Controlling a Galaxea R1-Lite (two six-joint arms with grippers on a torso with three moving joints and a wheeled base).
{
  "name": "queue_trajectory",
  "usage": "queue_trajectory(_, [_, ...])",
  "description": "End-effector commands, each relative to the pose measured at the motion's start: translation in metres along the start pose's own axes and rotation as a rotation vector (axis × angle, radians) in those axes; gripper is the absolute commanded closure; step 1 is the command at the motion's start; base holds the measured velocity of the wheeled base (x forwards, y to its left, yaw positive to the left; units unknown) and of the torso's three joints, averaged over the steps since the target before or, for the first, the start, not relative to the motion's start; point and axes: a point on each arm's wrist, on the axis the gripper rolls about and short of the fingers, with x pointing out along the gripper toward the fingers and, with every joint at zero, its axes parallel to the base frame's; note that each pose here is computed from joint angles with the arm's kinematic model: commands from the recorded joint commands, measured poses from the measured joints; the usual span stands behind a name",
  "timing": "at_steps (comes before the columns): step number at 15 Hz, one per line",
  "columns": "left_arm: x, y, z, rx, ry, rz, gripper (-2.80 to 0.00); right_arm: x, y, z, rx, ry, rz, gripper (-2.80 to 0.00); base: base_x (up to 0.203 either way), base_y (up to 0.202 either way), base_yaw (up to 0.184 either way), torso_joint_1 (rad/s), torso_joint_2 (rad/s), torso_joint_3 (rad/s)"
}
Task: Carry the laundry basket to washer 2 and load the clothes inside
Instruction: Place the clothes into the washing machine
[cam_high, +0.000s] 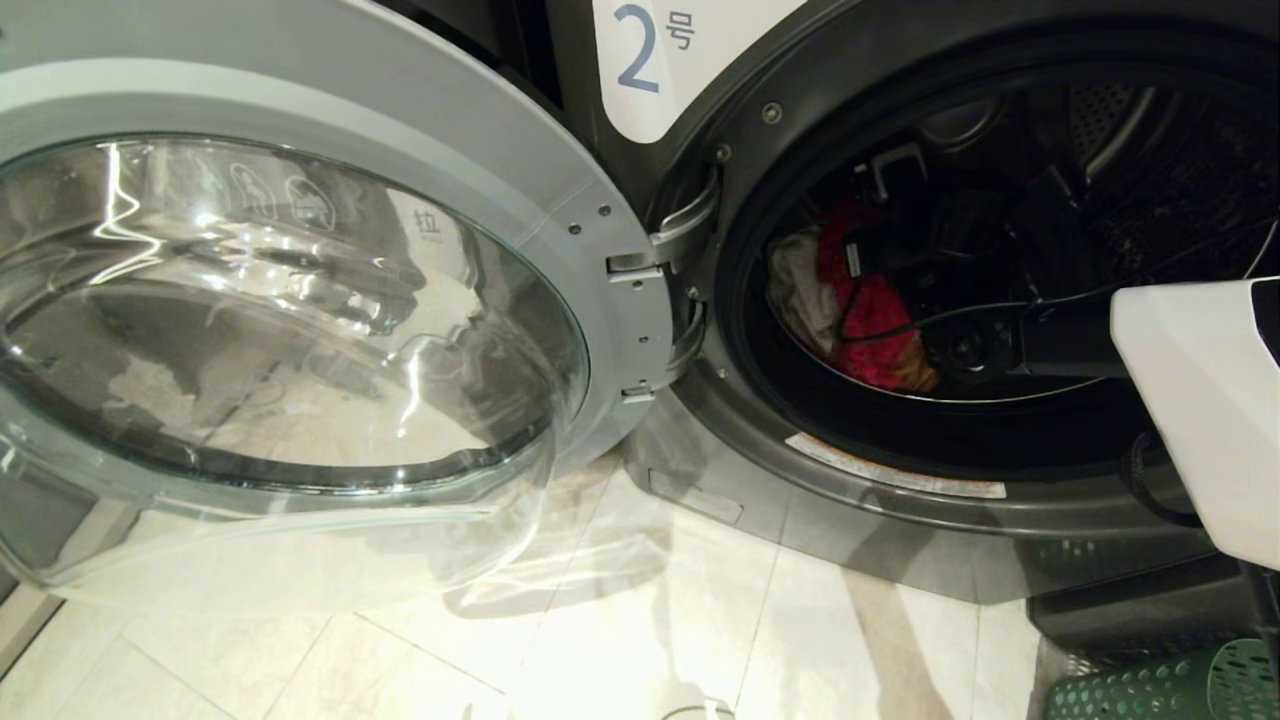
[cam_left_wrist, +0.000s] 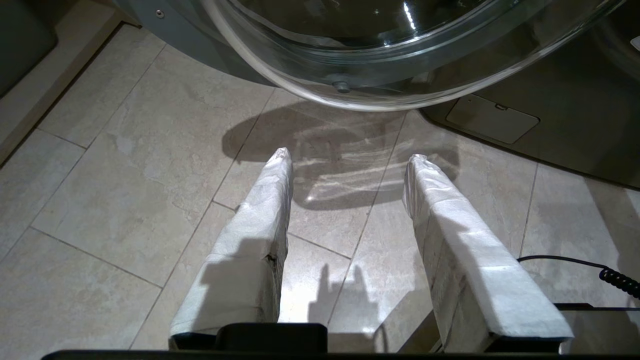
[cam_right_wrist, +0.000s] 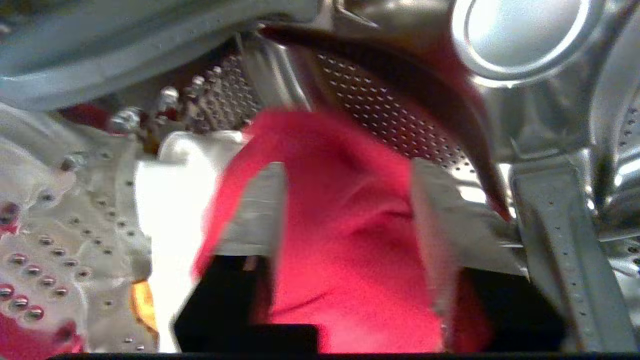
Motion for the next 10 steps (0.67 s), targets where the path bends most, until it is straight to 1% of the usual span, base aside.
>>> queue_trajectory(1, [0.000,0.000,0.000,0.000,0.000,-0.001,0.00,0.000,-0.003,0.000,-0.001,0.000,-0.008,-2.80,0.000,0.000,0.000,0.000,0.00,0.000])
queue_trajectory(2, [0.000,0.000,0.000,0.000,0.002,0.001,0.00,-0.002,-0.005,0.002,0.001,0.006,-0.006,-2.80,0.000,0.000,0.000,0.000,0.00,0.000])
queue_trajectory(4, [0.000,0.000,0.000,0.000,0.002,0.000,0.00,-0.013,-0.007,-0.001,-0.008,0.055,0.018,-2.80,0.000,0.000,0.000,0.000,0.00,0.000])
queue_trajectory(5, [0.000,0.000,0.000,0.000,0.002,0.001,0.00,-0.022,-0.012,0.002,-0.002,0.080,0.028,-2.80,0.000,0.000,0.000,0.000,0.00,0.000])
queue_trajectory(7, [0.000,0.000,0.000,0.000,0.000,0.001,0.00,-0.050,-0.029,0.021,0.011,0.152,0.058,-2.80,0.000,0.000,0.000,0.000,0.00,0.000])
queue_trajectory(8, [0.000,0.000,0.000,0.000,0.001,0.001,0.00,-0.071,-0.040,0.032,0.012,0.212,0.084,-2.80,0.000,0.000,0.000,0.000,0.00,0.000])
queue_trajectory(9, [0.000,0.000,0.000,0.000,0.001,0.000,0.00,-0.097,-0.049,0.040,0.012,0.283,0.121,0.00,0.000,0.000,0.000,0.000,0.00,0.000])
queue_trajectory(10, [0.000,0.000,0.000,0.000,0.001,0.001,0.00,-0.125,-0.057,0.044,0.013,0.348,0.164,0.00,0.000,0.000,0.000,0.000,0.00,0.000])
